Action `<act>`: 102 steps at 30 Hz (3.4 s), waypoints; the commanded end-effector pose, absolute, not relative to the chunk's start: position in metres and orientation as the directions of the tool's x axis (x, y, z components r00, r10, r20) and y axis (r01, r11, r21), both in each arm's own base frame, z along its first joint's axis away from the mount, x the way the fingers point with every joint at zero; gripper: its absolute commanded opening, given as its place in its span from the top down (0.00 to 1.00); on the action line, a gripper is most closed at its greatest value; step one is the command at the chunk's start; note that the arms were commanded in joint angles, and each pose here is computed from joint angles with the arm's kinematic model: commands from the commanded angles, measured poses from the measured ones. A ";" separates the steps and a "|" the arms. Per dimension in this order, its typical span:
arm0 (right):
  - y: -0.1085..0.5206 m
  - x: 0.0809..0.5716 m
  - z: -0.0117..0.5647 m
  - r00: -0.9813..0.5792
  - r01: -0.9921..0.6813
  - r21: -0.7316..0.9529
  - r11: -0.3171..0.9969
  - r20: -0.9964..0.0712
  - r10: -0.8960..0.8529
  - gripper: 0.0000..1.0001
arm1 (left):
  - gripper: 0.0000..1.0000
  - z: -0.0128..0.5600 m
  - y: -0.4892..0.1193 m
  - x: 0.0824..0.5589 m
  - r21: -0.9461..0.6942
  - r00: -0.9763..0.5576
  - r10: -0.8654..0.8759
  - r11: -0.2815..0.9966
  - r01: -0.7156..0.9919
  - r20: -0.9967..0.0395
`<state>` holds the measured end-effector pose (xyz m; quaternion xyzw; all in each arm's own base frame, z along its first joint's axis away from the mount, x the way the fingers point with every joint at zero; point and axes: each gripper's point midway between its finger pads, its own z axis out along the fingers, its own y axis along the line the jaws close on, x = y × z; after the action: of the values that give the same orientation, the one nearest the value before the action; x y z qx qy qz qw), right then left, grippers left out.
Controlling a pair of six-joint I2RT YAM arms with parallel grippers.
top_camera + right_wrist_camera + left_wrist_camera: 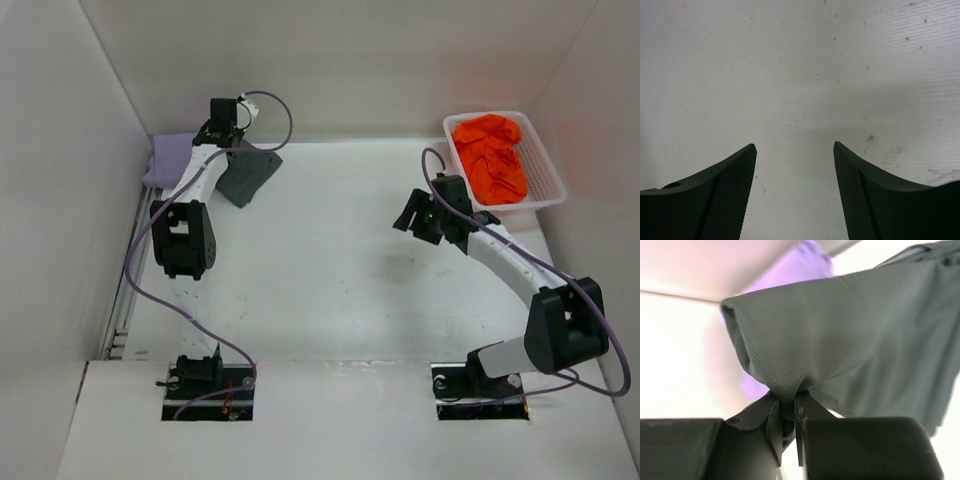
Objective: Fold and stack the t-shirts
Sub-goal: Put the neatly folded tshirt into the corner of the board with the left arm
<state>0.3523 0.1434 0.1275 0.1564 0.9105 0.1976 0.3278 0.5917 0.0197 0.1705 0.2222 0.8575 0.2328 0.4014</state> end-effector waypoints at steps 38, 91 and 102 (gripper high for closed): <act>0.154 0.338 0.150 -0.754 0.080 0.437 0.896 -0.561 0.341 0.29 | 0.49 0.193 0.279 0.573 0.541 -0.687 0.246 0.803 -0.251 -0.684; 0.162 0.316 0.096 -0.819 0.080 0.419 0.905 -0.490 0.299 0.29 | 0.78 0.059 0.105 0.566 0.276 -0.790 0.250 0.955 0.106 -0.560; 0.163 0.318 0.093 -0.824 0.081 0.413 0.907 -0.484 0.294 0.28 | 0.97 0.105 0.079 0.579 0.220 -0.711 0.259 0.964 0.149 -0.654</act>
<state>0.3003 0.1583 0.0773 0.1072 0.9457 0.1784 0.2497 0.5641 0.1000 0.0330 0.1022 0.9453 0.1041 0.2919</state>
